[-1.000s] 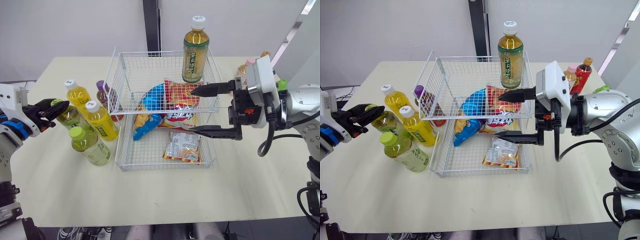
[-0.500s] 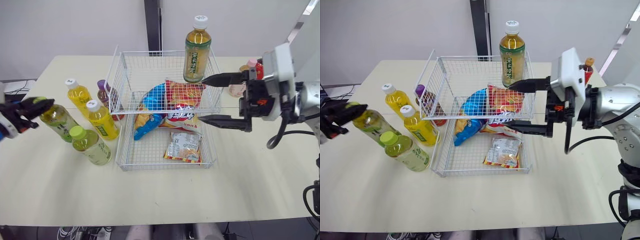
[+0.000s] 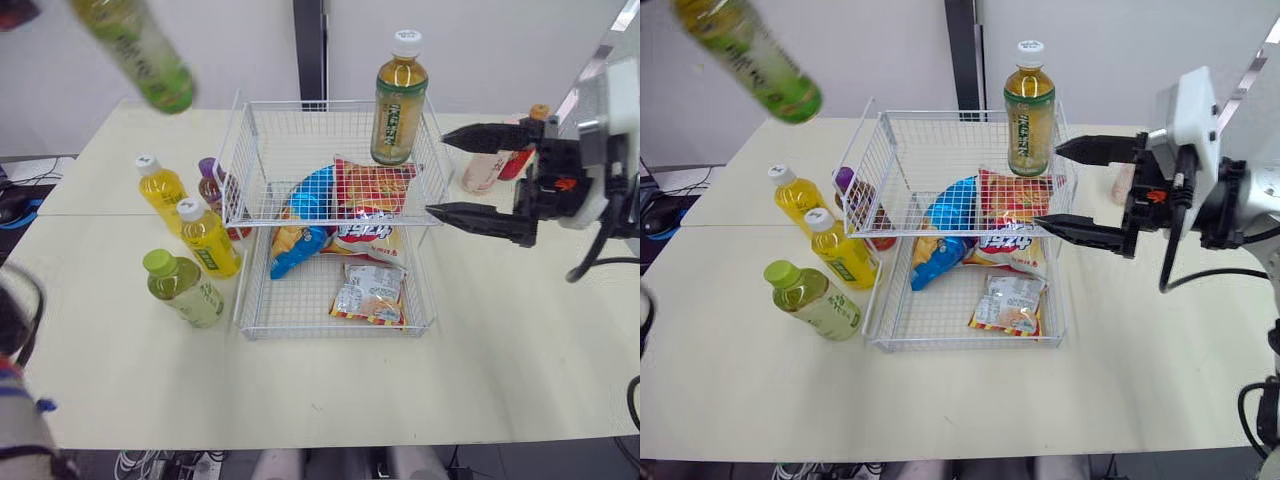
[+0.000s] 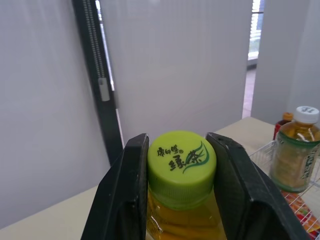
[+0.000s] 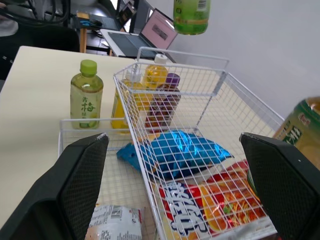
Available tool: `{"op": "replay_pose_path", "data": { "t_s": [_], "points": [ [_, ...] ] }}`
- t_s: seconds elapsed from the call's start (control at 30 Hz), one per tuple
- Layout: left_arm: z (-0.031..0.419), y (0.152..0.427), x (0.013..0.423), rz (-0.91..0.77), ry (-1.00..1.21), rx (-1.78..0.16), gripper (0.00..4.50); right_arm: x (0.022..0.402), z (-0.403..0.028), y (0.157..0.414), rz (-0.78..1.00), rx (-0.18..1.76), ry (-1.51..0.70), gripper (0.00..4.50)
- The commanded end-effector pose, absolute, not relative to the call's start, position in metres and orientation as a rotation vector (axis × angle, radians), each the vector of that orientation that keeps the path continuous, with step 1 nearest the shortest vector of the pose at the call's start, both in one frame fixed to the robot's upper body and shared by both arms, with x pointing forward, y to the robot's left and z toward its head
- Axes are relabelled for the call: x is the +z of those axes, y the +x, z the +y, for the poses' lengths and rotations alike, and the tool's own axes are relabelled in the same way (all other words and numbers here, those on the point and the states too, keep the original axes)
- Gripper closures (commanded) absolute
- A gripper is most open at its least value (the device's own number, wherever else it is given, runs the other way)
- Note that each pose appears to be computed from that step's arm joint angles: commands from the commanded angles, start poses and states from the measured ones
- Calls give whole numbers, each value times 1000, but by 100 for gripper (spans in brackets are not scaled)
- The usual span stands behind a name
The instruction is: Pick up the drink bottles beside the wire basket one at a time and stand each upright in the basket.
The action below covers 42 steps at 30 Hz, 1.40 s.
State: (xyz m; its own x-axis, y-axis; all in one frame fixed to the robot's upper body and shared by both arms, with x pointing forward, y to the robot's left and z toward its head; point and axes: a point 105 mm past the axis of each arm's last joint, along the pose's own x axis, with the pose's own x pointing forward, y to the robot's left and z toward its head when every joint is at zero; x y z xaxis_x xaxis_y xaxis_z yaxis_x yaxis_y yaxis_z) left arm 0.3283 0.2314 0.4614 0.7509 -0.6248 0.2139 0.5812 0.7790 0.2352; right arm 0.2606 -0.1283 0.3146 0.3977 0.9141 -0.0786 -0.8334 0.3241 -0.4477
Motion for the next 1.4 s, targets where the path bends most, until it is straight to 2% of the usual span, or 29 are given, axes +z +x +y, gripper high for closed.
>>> {"op": "replay_pose_path", "data": {
  "t_s": [0.03, 0.2, 0.4, 0.63, 0.93, 1.23, 1.27, 1.4],
  "points": [
    [194, 322, 483, -342, 228, -768, 313, 325, -130, 249, -251, 1119, -475, 0],
    [147, 342, 479, -318, 248, -886, 313, 322, -135, 247, -243, 1066, -464, 0],
    [113, 371, 445, -243, 272, -970, 313, 322, -137, 247, -249, 1023, -469, 0],
    [99, 395, 422, -193, 258, -972, 313, 328, -142, 247, -269, 979, -476, 0],
    [89, 403, 411, -161, 219, -1001, 313, 329, -145, 247, -273, 962, -485, 0],
    [97, 390, 424, -197, 307, -1025, 23, 331, -147, 250, -281, 950, -491, 0],
    [101, 389, 426, -202, 321, -1017, 3, 331, -147, 249, -281, 951, -491, 0],
    [123, 380, 429, -201, 379, -988, 3, 331, -146, 250, -283, 959, -490, 0]
  ]
}}
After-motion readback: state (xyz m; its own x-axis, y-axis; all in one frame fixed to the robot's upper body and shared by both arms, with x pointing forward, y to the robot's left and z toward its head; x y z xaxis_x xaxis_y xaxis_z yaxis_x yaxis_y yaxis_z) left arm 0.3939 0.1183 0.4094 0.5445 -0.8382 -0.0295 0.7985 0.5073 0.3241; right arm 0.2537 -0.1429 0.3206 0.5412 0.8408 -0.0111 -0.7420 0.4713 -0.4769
